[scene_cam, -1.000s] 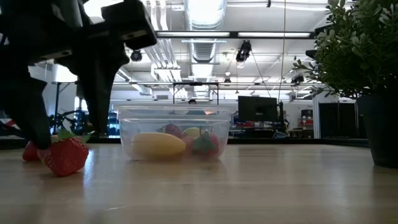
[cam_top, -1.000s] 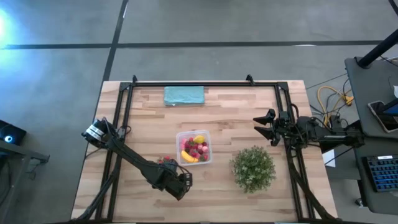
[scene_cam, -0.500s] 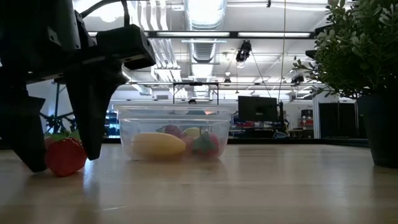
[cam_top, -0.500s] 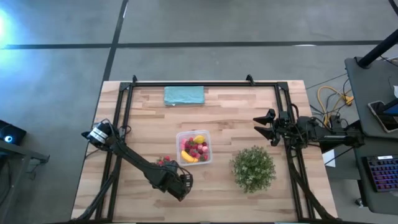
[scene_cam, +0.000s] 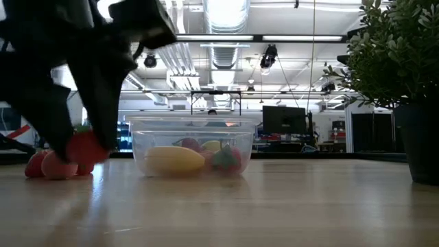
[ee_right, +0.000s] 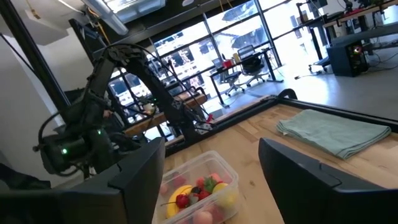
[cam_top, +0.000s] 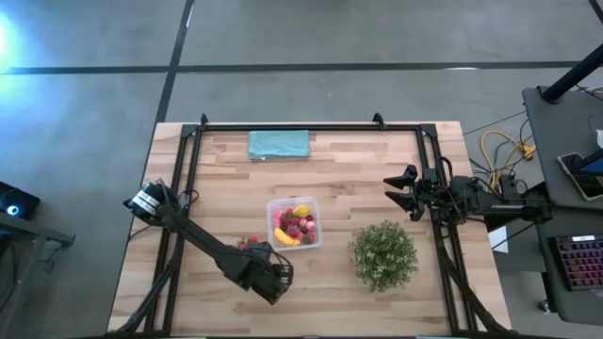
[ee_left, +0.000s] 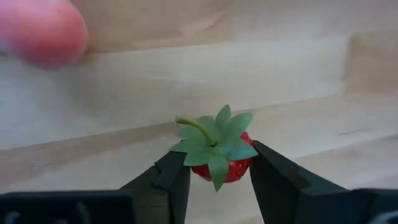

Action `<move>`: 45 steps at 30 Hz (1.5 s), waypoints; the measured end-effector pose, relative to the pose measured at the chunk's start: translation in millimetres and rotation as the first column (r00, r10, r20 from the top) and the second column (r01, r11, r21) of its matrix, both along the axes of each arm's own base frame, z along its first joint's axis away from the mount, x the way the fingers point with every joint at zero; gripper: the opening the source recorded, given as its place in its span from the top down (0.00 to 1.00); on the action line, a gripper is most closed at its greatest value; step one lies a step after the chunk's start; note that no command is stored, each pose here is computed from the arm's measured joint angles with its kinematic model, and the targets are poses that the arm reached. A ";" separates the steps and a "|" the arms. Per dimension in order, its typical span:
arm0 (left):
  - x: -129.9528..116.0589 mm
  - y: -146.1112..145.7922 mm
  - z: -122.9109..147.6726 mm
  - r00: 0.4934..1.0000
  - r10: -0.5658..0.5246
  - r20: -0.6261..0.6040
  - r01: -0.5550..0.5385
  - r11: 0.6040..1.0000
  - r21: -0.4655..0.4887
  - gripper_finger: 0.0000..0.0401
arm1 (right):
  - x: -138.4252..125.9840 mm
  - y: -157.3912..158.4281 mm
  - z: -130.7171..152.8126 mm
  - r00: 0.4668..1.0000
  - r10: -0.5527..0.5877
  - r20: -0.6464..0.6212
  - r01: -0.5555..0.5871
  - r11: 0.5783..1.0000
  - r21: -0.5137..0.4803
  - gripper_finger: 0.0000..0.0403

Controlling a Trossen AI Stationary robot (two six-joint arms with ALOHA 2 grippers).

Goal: Pick and placing Produce into tupperware
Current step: Put the red strawberry into the transparent bin, then put the pink peach into the transparent bin

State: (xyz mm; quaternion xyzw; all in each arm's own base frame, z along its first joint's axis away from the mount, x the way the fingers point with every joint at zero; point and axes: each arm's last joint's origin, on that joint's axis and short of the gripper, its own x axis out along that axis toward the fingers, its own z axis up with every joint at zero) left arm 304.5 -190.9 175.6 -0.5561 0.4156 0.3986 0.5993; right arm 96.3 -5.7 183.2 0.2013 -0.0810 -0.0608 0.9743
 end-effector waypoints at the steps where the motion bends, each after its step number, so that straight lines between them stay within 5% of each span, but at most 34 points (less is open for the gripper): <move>1: -1.0 1.0 4.4 1.000 -0.004 0.008 0.004 1.000 0.007 0.69 | 0.0 0.0 0.0 1.000 0.000 0.000 0.000 1.000 0.000 0.37; 7: -16.2 18.8 41.2 0.996 -0.013 0.089 -0.008 0.974 0.228 0.67 | 0.0 0.0 0.0 1.000 0.000 0.000 0.000 1.000 0.000 0.38; 12: -18.9 50.0 72.7 0.977 -0.116 0.178 0.017 0.877 0.481 0.67 | 0.0 0.0 0.0 1.000 0.000 0.000 0.000 1.000 0.000 0.39; 18: 10.7 96.4 74.2 0.950 -0.300 0.090 0.196 0.792 0.579 0.65 | 0.0 0.0 0.0 1.000 0.000 0.000 0.000 1.000 0.000 0.38; 23: 30.6 119.1 72.0 0.933 -0.342 0.115 0.231 0.811 0.537 0.54 | 0.0 0.0 0.2 1.000 0.000 0.001 0.000 1.000 0.000 0.37; 30: 14.3 120.0 68.8 0.923 -0.385 0.012 0.353 0.859 0.370 0.37 | 0.0 0.0 0.1 1.000 0.000 0.000 0.000 1.000 0.000 0.39; 35: -10.6 101.6 60.7 0.943 -0.310 -0.125 0.328 0.930 0.167 0.35 | 0.0 0.0 0.2 1.000 0.000 0.001 0.000 1.000 0.000 0.38; 45: -30.8 58.8 48.4 0.946 -0.289 -0.143 0.307 0.944 0.121 0.35 | 0.0 0.0 0.1 1.000 0.000 0.000 0.000 1.000 0.000 0.39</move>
